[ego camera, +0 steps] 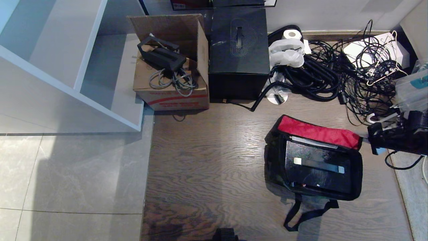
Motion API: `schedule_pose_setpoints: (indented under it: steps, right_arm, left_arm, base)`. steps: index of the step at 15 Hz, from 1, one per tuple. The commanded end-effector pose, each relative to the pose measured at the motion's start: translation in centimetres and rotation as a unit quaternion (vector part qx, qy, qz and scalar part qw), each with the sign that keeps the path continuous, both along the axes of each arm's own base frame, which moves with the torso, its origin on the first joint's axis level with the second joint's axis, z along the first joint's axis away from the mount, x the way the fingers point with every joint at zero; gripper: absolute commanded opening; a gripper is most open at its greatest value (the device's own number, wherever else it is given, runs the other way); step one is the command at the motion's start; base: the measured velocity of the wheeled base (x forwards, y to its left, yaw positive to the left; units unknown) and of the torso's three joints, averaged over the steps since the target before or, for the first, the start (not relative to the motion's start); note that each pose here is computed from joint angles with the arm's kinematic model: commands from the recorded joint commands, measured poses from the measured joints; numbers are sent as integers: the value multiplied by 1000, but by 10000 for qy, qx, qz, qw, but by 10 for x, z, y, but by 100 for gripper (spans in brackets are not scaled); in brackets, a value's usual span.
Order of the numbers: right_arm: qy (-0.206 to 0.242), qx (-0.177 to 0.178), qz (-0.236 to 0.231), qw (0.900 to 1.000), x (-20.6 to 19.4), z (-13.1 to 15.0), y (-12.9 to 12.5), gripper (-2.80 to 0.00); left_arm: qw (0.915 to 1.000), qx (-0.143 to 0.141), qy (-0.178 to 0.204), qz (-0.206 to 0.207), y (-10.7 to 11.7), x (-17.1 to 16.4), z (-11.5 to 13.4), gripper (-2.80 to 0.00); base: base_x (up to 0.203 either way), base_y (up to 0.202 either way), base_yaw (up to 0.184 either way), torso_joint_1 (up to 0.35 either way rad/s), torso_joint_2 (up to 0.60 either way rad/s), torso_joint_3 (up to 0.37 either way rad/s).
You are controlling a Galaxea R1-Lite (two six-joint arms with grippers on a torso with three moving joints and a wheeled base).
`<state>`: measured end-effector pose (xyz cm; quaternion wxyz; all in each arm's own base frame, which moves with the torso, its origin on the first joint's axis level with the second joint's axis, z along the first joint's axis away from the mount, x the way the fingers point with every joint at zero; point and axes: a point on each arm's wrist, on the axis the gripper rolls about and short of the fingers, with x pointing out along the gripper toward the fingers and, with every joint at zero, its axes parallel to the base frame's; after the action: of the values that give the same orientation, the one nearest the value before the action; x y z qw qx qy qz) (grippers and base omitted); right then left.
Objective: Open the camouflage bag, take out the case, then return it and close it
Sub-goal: Close the top of the storage box
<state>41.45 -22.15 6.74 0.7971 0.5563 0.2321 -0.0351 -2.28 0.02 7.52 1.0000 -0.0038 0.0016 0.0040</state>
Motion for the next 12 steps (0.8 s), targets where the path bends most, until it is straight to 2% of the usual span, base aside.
schedule_pose_setpoints:
  steps: [1,2,5,9,10,12]
  right_arm:
    - [-25,-624,316,9975,-31,15,11,-280]
    - [-77,-919,393,9950,-42,21,10,-280]
    - [-53,-1170,481,9920,-62,25,11,-280]
    - [29,-1907,1024,9763,-76,12,20,-280]
    - [46,-2073,1172,9712,-79,7,23,0]
    - [25,-2232,1434,9642,-81,1,29,0]
  left_arm:
    - [10000,0,-1,-2,0,0,0,-280]
    - [10000,0,-1,-2,0,0,0,-280]
    - [10000,0,-1,-2,0,0,0,-280]
    - [10000,0,-1,-2,0,0,0,-280]
    - [10000,0,-1,-2,0,0,0,-280]
    - [10000,0,-1,-2,0,0,0,-280]
  base:
    - [0,0,0,0,0,0]
    - [0,0,0,0,0,0]
    - [0,0,0,0,0,0]
    - [0,0,0,0,0,0]
    - [0,0,0,0,0,0]
    - [0,0,0,0,0,0]
